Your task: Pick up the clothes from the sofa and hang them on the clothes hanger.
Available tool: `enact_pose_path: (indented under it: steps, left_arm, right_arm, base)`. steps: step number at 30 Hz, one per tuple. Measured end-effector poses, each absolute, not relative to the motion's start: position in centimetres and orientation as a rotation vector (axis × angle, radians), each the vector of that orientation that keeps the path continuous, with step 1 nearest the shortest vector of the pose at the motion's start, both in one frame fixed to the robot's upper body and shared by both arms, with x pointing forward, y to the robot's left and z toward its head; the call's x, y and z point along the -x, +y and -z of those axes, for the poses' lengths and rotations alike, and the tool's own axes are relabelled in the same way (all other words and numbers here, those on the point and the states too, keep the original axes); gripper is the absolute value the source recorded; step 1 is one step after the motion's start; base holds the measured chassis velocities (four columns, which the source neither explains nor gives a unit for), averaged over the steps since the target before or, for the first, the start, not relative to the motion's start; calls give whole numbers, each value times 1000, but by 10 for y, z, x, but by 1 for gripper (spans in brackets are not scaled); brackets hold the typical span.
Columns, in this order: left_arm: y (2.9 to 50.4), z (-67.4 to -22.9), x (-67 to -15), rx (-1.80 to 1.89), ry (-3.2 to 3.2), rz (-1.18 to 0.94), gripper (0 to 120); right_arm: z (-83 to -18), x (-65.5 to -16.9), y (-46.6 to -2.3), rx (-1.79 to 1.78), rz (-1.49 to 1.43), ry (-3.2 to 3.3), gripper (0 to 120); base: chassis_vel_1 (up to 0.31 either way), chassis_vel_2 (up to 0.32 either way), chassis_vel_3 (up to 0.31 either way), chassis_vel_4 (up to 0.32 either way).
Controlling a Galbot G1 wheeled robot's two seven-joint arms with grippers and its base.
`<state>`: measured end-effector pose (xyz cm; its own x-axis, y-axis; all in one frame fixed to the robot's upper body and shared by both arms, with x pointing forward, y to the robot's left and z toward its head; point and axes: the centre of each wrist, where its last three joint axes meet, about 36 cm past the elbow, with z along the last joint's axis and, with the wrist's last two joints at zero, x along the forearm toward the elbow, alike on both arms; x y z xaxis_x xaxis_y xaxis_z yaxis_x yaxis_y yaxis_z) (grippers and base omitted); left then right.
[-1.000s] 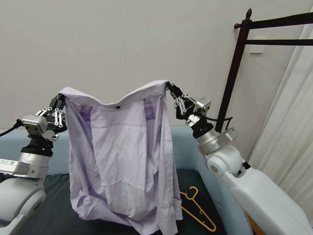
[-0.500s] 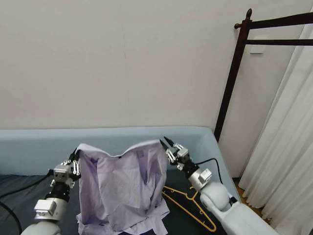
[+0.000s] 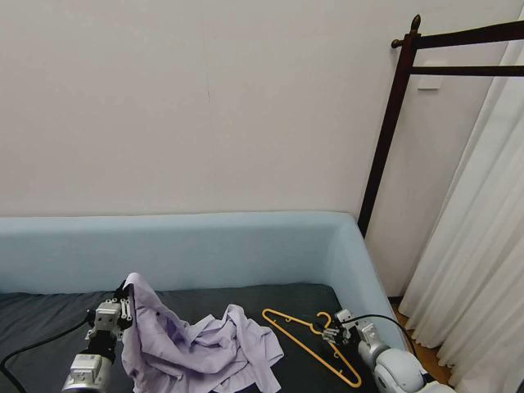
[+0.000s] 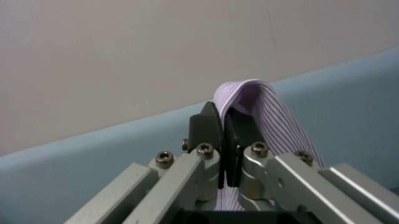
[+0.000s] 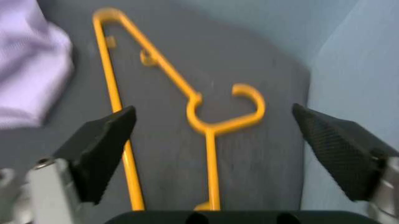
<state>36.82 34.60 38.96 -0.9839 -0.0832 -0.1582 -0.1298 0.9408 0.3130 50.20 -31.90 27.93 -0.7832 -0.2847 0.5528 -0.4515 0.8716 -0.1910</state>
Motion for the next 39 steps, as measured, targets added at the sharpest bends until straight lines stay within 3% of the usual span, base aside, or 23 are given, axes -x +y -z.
enact_pose_path:
  steps: [2,9,13,22,28,39]
  left_arm:
    - [345,-392,-368,163,2943,-481,0]
    - [343,-400,-367,176,2919,-463,0]
    - [342,-403,-365,181,2908,-452,0]
    - [340,-405,-365,180,2902,-441,0]
    - [339,-405,-367,177,2899,-438,0]
    - [338,-408,-368,171,2894,-429,0]
  right_arm:
    - [-259,-508,-321,-530,-424,-2488,100]
    - [-228,-519,-326,-513,-423,-2440,81]
    - [-217,-526,-330,-488,-406,-2420,62]
    - [-207,-527,-337,-473,-416,-2386,34]
    - [-205,-524,-340,-496,-450,-2360,8]
    - [-205,-519,-345,-503,-533,-2385,4]
  base:
    - [0,0,0,0]
    - [0,0,0,0]
    - [0,0,0,0]
    - [0,0,0,0]
    - [0,0,0,0]
    - [0,0,0,0]
